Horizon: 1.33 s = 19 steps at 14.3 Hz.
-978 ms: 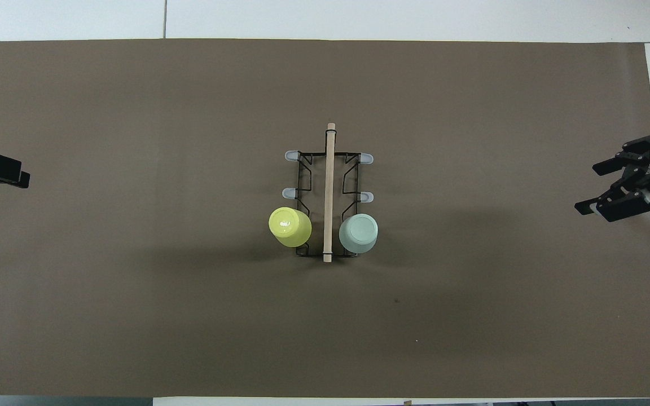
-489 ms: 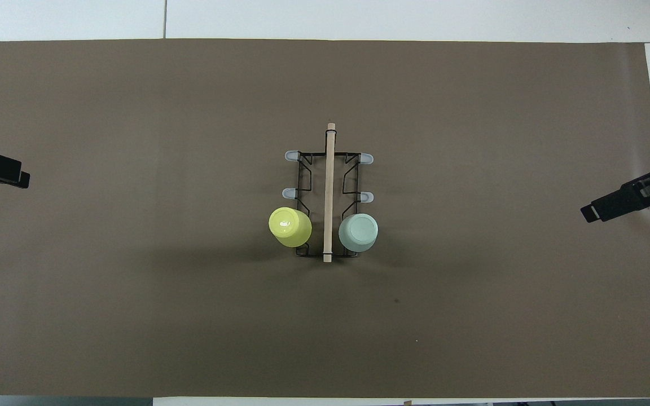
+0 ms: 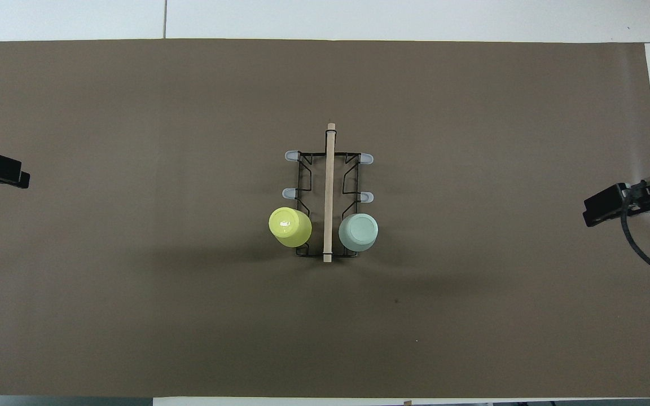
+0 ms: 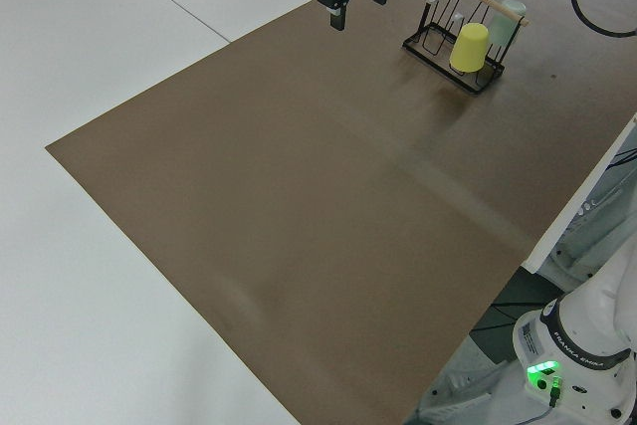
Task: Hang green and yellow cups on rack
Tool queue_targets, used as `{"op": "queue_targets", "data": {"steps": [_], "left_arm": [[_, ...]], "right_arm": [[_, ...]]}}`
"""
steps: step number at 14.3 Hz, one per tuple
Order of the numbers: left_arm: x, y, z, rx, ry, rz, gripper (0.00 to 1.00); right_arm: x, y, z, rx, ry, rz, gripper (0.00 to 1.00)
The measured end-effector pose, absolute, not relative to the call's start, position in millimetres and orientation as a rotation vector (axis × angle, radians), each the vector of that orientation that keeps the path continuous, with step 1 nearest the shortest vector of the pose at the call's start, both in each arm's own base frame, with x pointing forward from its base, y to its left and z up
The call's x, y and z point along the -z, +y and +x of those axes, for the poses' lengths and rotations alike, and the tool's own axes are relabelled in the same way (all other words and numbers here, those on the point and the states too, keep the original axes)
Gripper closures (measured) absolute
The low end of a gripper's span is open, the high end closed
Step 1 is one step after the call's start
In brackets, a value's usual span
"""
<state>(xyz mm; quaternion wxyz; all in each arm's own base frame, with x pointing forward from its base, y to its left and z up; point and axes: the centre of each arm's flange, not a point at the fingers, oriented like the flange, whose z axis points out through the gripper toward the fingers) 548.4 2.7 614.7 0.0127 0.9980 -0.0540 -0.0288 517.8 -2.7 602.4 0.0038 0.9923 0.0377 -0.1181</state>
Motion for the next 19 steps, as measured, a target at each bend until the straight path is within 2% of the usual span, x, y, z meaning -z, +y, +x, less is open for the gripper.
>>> {"op": "queue_targets", "data": {"steps": [12,19], "left_arm": [[-614.7,2.8,548.4,0.090,-0.168,3.110,0.00],[-614.7,2.8,548.4,0.090,-0.168,3.110,0.00]], "right_arm": [[-604.3,-39.6,522.1,0.347,-0.007,3.117,0.00],[-604.8,-32.5,524.6,0.326,0.023,3.116,0.00]]}}
